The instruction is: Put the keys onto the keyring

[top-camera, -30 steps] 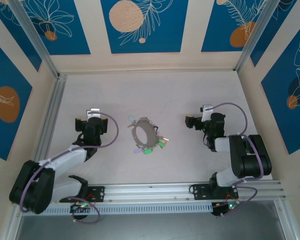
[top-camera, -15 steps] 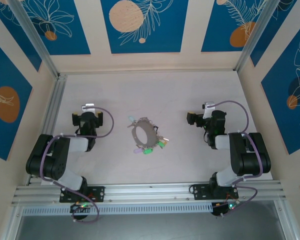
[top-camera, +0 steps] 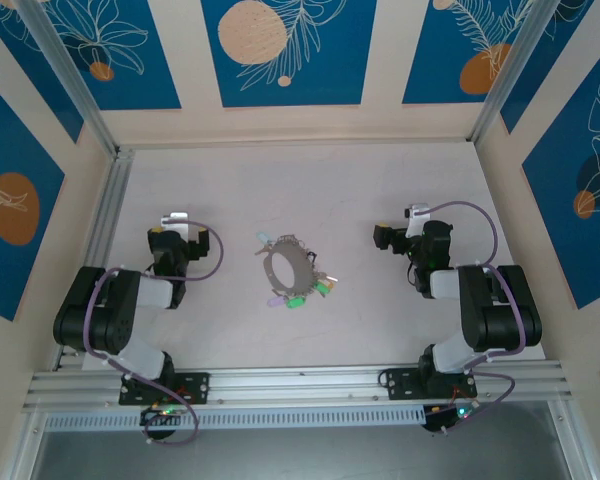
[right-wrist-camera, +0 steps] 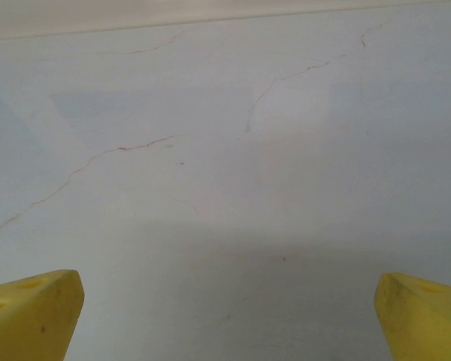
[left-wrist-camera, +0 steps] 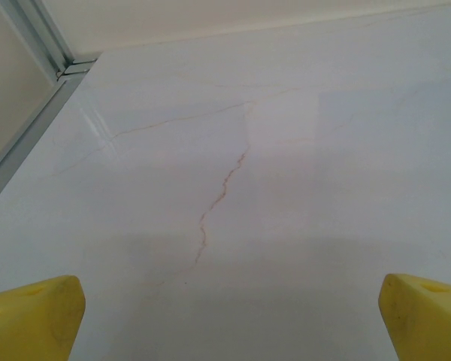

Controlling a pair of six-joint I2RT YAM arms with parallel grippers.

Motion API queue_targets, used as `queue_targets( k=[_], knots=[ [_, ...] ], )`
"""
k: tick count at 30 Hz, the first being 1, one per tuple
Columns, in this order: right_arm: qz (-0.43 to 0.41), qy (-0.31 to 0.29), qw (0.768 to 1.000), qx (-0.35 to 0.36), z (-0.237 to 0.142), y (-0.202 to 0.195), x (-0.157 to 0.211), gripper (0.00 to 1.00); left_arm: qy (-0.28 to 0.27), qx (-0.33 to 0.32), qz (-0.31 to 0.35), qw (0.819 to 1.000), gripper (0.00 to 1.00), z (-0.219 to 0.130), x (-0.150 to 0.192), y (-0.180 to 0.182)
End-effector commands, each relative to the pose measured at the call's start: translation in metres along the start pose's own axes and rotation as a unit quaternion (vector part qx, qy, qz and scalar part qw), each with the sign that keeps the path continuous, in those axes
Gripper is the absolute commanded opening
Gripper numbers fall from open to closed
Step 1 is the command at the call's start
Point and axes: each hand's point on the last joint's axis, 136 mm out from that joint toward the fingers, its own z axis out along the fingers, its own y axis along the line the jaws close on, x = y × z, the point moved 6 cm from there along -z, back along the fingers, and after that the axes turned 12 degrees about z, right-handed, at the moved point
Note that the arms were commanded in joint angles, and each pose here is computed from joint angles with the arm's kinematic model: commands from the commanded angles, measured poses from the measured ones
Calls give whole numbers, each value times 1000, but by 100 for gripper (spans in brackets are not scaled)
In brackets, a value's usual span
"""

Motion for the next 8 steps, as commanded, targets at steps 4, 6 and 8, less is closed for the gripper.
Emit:
queue_targets(
  k=[4,6,8],
  knots=[
    [0,-16,1000,1,2,1,-10,99,-20,2,-13,1000,100,0,-5,2],
    [-2,-17,1000,2,2,1,-9,99,-21,2,-13,1000,100,0,-5,2],
    [-4,-18,1000,5,2,1,-9,99,-21,1,-12,1000,100,0,-5,2]
  ],
)
